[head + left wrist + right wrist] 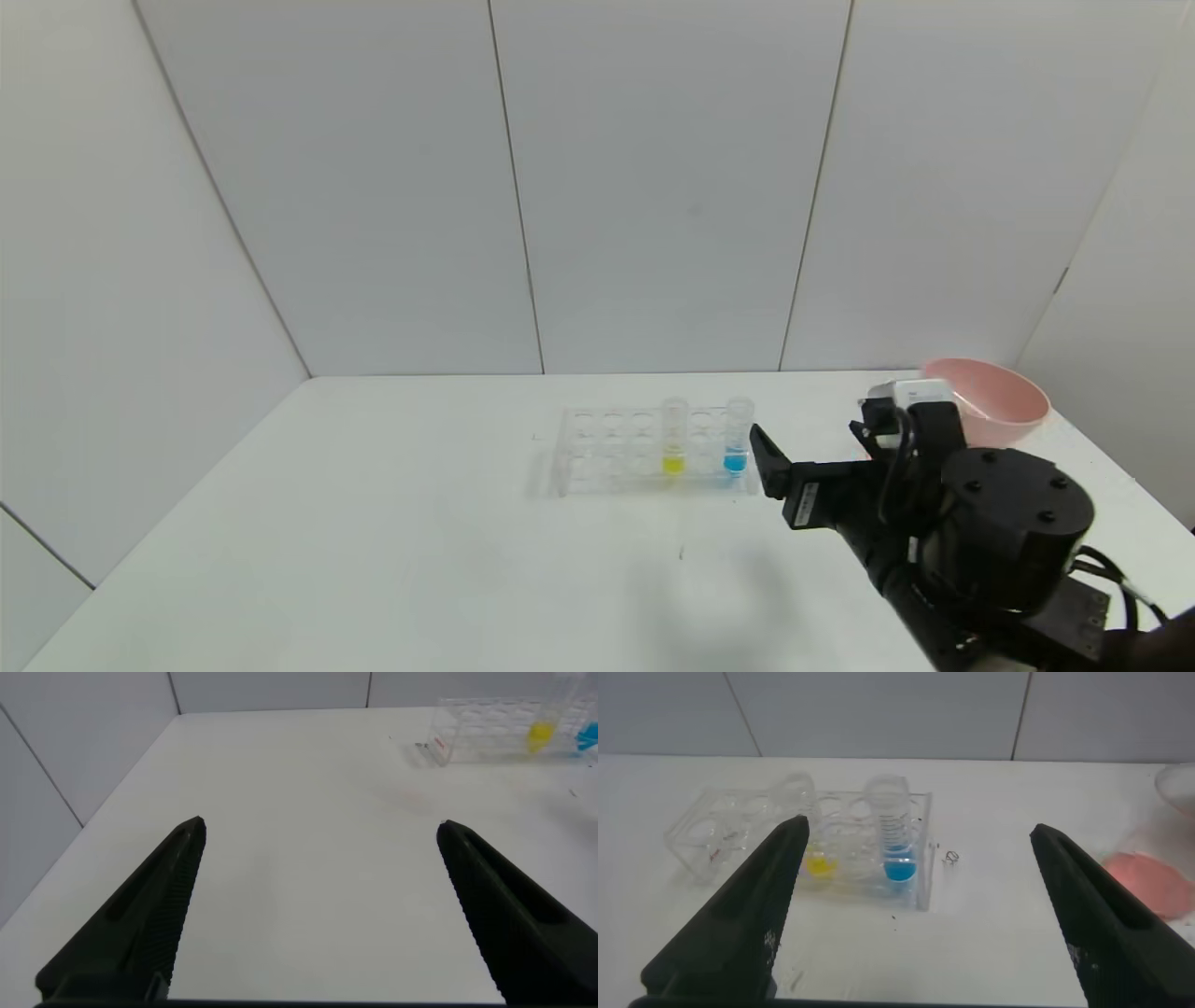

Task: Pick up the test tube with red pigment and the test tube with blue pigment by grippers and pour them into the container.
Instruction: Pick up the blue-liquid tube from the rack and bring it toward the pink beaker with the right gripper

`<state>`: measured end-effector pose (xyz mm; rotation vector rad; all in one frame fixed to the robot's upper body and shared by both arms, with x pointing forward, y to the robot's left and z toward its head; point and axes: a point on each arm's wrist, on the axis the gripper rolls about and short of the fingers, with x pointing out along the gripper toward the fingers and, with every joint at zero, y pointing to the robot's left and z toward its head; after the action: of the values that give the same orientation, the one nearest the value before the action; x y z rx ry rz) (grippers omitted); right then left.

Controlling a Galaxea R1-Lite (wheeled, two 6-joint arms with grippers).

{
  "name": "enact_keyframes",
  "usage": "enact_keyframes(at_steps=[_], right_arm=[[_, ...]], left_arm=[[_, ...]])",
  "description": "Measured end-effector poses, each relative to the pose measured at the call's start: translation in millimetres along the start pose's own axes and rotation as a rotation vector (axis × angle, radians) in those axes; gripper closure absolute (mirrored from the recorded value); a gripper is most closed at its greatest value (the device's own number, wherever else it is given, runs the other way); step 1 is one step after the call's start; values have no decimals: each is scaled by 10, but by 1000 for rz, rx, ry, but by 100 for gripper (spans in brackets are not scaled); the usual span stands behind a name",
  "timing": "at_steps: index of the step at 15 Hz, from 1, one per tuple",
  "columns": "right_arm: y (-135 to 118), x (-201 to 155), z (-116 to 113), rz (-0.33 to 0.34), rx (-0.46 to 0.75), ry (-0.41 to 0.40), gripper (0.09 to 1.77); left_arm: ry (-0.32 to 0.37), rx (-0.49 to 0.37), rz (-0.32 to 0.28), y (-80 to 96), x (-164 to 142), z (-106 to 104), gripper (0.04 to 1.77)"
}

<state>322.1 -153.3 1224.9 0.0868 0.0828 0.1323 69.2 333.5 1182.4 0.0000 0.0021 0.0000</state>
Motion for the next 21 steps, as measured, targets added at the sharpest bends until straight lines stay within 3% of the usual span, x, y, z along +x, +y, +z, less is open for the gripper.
enact_keyframes(at_steps=[3,7,16,21], right_arm=[[194,70,-223,10,-21,20,16],[236,288,-362,-18,-36,33,16],[190,945,-421,-51,-76,16,16],[161,1102,-412,-50,-72,13,16]], left_arm=[[0,0,0,0,0,0,5],[0,0,0,0,0,0,5],[0,0,0,0,0,0,5],[0,0,0,0,0,0,5]])
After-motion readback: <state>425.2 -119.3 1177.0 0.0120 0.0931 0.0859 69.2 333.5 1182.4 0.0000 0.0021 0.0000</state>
